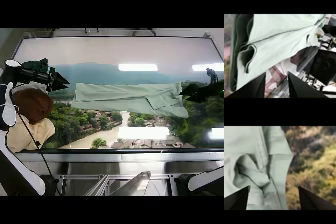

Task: Fold the shirts.

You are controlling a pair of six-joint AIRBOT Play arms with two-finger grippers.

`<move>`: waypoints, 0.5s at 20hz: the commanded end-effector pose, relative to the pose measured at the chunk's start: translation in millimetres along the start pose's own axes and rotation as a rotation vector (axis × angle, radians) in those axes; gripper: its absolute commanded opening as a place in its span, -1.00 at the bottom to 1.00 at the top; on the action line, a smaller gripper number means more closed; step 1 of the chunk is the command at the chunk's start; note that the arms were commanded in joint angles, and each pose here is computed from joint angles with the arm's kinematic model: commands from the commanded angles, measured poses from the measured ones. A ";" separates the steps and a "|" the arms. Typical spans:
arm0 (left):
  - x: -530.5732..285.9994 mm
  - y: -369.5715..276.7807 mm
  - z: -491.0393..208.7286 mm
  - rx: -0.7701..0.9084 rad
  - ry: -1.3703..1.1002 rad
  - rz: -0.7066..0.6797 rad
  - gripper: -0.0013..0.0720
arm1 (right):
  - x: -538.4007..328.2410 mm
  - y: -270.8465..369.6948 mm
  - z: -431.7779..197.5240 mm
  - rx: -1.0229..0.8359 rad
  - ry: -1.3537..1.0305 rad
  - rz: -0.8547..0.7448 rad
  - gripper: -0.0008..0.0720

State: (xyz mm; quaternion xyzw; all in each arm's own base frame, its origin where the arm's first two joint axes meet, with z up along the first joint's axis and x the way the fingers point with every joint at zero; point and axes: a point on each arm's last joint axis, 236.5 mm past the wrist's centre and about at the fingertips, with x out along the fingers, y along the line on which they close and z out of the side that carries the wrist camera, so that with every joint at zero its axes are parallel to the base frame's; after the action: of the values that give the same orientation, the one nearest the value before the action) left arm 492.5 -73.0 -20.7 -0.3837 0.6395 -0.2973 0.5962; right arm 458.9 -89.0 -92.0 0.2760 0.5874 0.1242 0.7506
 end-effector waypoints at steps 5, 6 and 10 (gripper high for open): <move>95.9 -54.6 -21.1 0.191 0.115 0.034 -0.96 | 62.6 45.6 -37.3 0.016 0.200 0.155 0.60; 118.9 -65.6 -26.0 0.225 0.129 0.045 -0.96 | 68.4 53.9 -39.2 -0.003 0.211 0.155 0.48; 216.0 -94.7 -37.5 0.321 0.119 0.070 -0.96 | 69.5 67.1 -41.2 -0.030 0.232 0.163 -0.92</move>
State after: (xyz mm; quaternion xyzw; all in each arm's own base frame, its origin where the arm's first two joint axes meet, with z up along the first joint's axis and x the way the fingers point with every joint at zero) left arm 471.9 -246.8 -35.4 -0.2667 0.6475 -0.3868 0.6000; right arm 446.9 -0.4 -122.6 0.2967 0.6440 0.2084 0.6737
